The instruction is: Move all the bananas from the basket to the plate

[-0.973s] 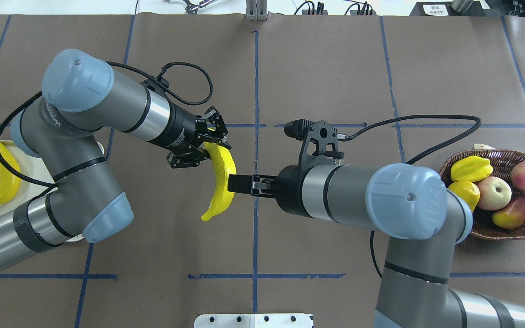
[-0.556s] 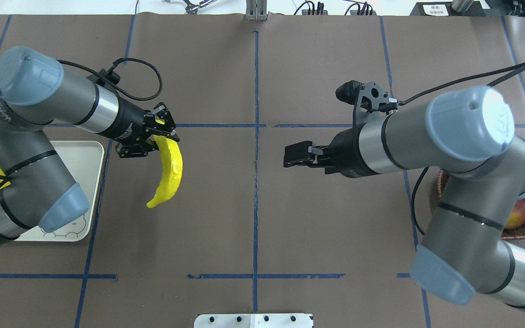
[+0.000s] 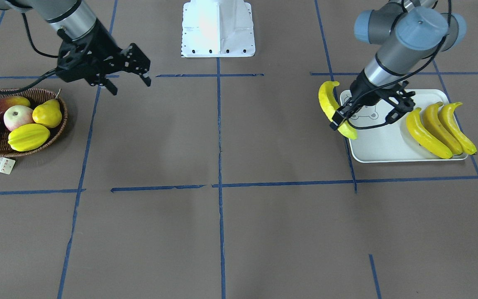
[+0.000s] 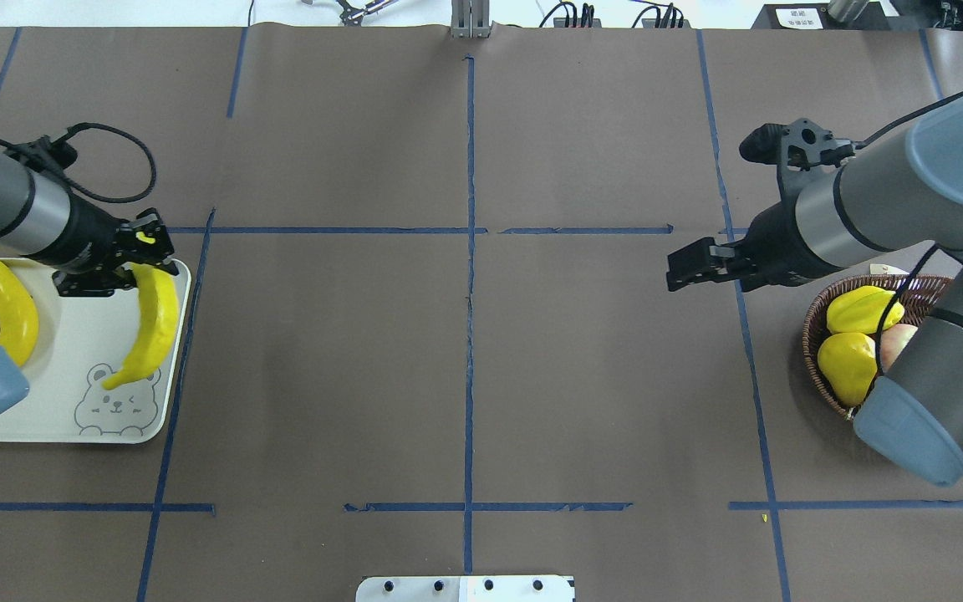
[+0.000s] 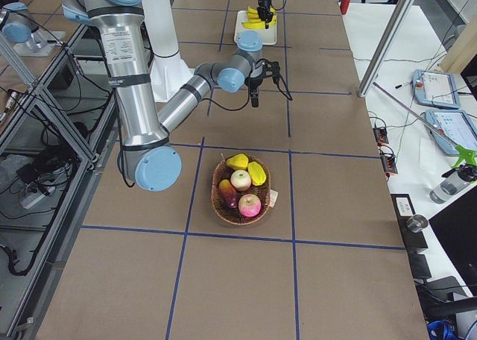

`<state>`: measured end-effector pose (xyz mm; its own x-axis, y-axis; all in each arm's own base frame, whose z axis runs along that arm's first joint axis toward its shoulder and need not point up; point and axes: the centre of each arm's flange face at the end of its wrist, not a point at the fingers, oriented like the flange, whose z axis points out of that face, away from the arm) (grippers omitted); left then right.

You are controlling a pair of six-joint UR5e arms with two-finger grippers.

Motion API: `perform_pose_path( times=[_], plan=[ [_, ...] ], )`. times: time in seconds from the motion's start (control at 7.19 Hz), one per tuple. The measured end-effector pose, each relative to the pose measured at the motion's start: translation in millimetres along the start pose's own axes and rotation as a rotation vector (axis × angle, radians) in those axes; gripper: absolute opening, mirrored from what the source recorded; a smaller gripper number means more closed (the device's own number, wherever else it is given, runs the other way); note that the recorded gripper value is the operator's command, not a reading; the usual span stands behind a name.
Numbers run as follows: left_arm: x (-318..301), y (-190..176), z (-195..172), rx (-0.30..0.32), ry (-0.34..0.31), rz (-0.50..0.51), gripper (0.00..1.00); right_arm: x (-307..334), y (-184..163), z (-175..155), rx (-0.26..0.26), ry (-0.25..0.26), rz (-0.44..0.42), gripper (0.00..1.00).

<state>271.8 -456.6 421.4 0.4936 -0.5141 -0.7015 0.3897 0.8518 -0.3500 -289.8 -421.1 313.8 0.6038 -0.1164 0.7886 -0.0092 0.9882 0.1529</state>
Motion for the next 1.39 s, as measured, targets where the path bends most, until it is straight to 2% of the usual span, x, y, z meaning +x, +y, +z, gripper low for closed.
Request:
perform_pose_path(
  times=[0.28,0.42,0.7,0.83,0.97,1.11,1.25,1.39],
  plan=[
    [-58.8,-31.3,8.4,0.026,-0.075,0.043,0.00,75.2,-9.7,-12.3,-0.051,0.131,-0.137,0.99],
    [-75.1,-43.3,17.3,0.033,-0.102,0.032,0.00,127.6,-12.3,-30.3,-0.083,0.157,-0.217,0.99],
    [-93.8,-60.7,33.5,0.073,-0.144,-0.005,0.03,233.2,-0.7,-66.8,-0.125,0.144,-0.320,0.99],
    [-102.6,-73.7,41.2,0.102,-0.158,-0.028,0.13,271.6,7.0,-76.6,-0.134,0.135,-0.349,0.99],
    [-109.0,-91.4,46.5,0.127,-0.165,-0.053,0.24,290.6,10.6,-80.3,-0.138,0.125,-0.360,0.99],
    [-111.5,-107.3,49.6,0.143,-0.169,-0.074,0.82,298.6,12.1,-81.0,-0.140,0.120,-0.364,0.99],
    [-113.0,-118.3,51.0,0.154,-0.166,-0.083,1.00,302.5,13.2,-81.0,-0.141,0.119,-0.365,0.99],
    [-112.6,-123.0,50.7,0.159,-0.158,-0.076,1.00,304.5,14.3,-80.8,-0.143,0.118,-0.363,0.99]
  ],
)
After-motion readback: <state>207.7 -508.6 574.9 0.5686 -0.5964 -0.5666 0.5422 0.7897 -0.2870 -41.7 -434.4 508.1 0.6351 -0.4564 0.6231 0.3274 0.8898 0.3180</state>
